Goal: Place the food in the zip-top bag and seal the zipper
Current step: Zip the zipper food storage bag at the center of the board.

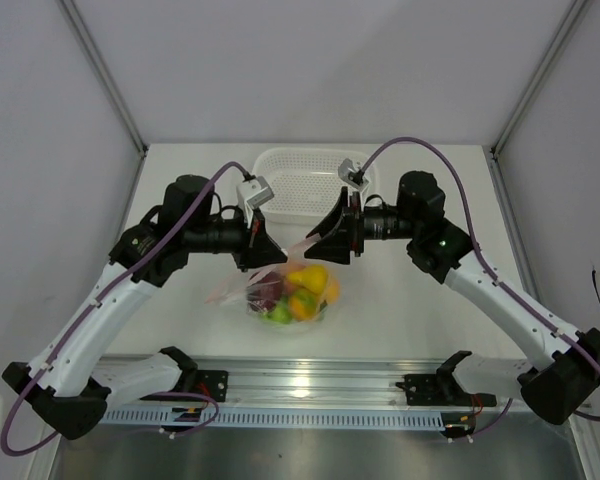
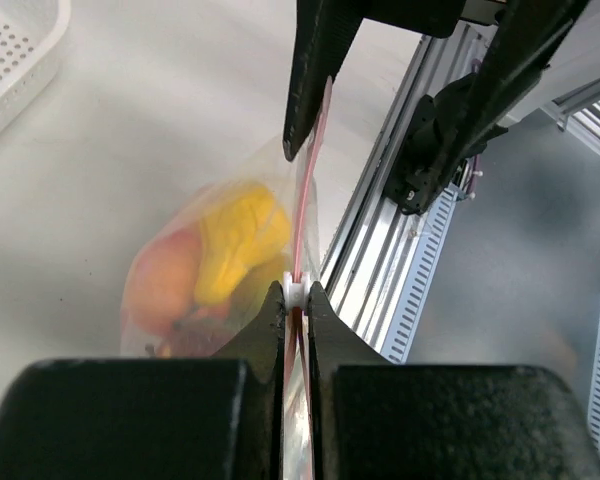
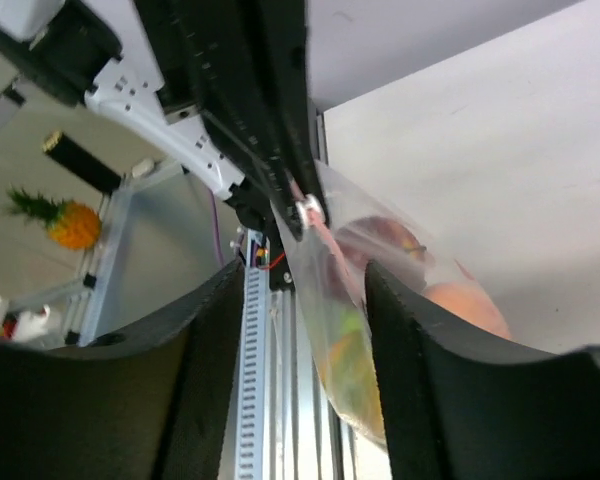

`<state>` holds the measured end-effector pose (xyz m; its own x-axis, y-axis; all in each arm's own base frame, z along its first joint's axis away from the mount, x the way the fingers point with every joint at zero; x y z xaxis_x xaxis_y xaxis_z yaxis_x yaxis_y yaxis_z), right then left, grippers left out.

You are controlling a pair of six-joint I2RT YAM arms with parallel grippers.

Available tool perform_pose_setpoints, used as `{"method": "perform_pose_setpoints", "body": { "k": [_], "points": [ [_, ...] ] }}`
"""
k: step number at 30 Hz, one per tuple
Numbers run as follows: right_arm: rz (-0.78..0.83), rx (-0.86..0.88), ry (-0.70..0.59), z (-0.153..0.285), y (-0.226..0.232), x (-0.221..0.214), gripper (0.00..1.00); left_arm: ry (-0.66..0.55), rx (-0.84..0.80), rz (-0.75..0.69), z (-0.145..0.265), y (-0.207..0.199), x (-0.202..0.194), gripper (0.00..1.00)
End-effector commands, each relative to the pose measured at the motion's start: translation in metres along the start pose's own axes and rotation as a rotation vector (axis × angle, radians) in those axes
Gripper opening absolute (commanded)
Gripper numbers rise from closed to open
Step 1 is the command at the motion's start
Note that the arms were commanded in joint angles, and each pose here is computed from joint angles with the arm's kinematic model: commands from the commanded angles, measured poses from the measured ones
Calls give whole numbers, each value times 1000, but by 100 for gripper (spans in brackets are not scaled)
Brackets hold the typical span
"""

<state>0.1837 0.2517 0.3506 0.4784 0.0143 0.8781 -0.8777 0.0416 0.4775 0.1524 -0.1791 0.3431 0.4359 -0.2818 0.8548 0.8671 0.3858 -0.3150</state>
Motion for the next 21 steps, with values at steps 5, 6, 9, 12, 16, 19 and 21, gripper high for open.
{"method": "perform_pose_setpoints", "body": {
  "k": [5, 6, 9, 12, 16, 19, 21],
  "points": [
    [139, 161, 187, -1, 12, 0, 63, -67, -81, -77, 8, -13, 28, 1],
    [117, 159, 211, -6, 6, -3, 63, -63, -86, -77, 8, -12, 27, 0],
    [123, 137, 261, -13, -4, -6, 63, -55, -87, -74, 7, -12, 24, 1],
    [120, 165, 307, -23, -8, -8, 61, -44, -93, -72, 7, -12, 21, 0],
    [134, 156, 387, -40, -10, -12, 55, -37, -97, -69, 6, -11, 19, 1],
    [153, 166, 439, -51, -8, -16, 48, -30, -101, -66, 4, -10, 18, 1],
    [154, 168, 467, -55, -7, -20, 37, -27, -103, -66, 4, -10, 18, 1]
  ]
}}
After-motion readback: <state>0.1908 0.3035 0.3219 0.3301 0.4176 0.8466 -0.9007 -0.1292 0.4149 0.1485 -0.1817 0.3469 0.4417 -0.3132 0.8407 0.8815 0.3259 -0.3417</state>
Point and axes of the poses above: each gripper's point midway between its finger pads, its own z axis back along the fingers, its own y axis along the line the jaws close on, x = y × z, the point moved 7 cm from there along z, back along the fingers, and after that the axes turned 3 degrees about -z, right-handed, at the moved point
